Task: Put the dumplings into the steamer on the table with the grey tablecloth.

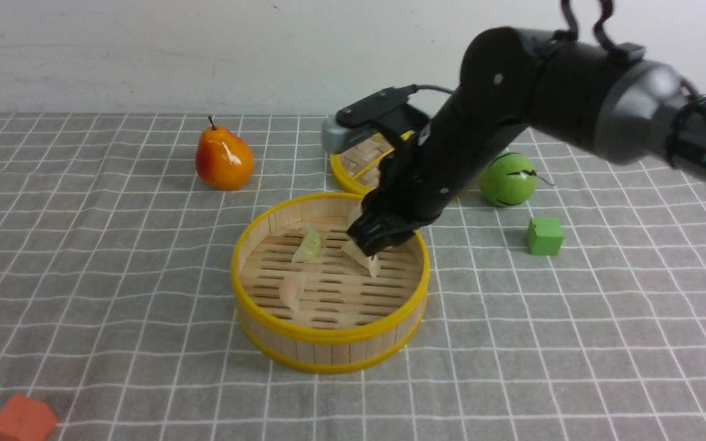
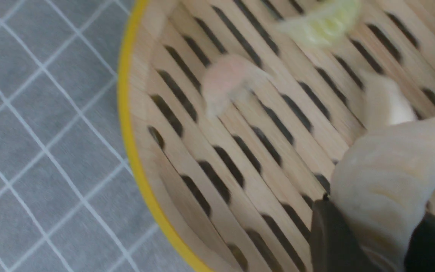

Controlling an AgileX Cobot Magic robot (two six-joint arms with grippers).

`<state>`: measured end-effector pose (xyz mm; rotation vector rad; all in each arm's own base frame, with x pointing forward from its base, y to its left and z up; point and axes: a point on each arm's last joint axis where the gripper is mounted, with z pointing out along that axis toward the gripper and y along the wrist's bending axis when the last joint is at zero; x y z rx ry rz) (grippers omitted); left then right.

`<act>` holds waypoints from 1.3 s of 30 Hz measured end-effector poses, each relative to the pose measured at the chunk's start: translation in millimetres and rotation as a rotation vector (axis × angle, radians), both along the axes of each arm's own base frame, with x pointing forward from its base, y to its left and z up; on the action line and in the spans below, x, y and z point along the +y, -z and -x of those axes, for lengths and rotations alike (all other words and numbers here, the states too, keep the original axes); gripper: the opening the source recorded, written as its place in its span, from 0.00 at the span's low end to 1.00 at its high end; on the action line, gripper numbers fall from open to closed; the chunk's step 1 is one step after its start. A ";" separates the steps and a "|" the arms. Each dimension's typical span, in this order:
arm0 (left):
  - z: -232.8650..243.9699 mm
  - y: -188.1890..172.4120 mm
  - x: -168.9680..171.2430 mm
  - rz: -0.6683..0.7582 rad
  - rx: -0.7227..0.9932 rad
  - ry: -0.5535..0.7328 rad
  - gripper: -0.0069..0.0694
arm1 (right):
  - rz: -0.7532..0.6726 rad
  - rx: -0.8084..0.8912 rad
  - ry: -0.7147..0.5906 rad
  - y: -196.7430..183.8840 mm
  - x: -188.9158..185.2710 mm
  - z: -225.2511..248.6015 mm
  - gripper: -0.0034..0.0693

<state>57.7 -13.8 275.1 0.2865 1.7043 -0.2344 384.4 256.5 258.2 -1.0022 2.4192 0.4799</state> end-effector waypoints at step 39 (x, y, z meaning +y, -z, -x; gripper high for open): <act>-0.1 3.1 2.0 -0.023 0.029 -0.019 0.13 | -0.164 -0.692 0.175 -73.8 -147.3 201.5 0.02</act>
